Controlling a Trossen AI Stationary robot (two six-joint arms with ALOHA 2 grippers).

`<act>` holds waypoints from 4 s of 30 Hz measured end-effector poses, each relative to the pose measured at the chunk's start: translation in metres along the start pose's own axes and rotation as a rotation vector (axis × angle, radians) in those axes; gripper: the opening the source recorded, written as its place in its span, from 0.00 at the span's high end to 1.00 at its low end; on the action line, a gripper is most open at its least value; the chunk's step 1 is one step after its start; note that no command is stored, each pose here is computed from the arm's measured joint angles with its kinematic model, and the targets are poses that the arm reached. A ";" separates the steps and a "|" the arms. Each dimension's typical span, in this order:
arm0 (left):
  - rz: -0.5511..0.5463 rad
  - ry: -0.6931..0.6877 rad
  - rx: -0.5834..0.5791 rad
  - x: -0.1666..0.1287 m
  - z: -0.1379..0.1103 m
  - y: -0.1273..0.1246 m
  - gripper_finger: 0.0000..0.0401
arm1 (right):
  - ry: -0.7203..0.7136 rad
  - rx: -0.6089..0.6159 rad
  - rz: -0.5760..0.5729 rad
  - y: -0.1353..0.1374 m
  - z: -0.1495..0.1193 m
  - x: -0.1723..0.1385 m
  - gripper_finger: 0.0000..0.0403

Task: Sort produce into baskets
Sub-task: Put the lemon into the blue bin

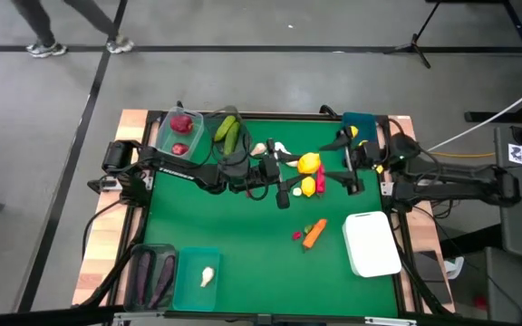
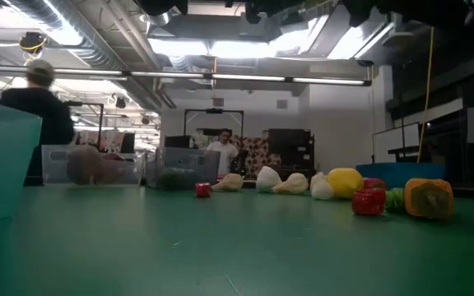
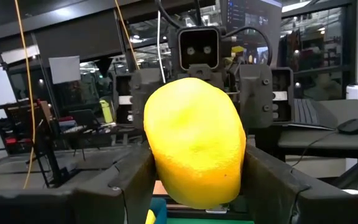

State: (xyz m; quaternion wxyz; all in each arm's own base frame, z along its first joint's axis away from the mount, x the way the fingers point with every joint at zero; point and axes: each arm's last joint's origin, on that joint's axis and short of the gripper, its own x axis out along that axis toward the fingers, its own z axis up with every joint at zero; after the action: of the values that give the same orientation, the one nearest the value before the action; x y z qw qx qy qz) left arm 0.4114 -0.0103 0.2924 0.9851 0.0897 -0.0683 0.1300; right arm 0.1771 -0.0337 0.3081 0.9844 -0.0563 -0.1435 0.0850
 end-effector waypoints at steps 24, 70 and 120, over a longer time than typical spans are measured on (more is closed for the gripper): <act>0.000 0.001 0.001 0.000 0.000 0.000 0.49 | 0.012 -0.030 -0.018 -0.003 -0.006 0.012 0.14; -0.001 0.007 0.003 0.001 -0.002 -0.001 0.49 | 0.025 0.009 0.007 -0.005 -0.016 0.020 0.53; 0.152 0.468 0.010 -0.004 -0.050 0.024 0.21 | 0.668 0.229 -1.707 -0.058 -0.069 -0.086 0.52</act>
State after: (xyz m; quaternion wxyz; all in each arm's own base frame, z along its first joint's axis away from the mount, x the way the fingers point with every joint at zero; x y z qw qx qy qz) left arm 0.4069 0.0211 0.2472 0.9610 0.0568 0.1559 0.2211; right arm 0.1249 -0.1119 0.2270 0.7033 0.1447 0.1643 -0.6764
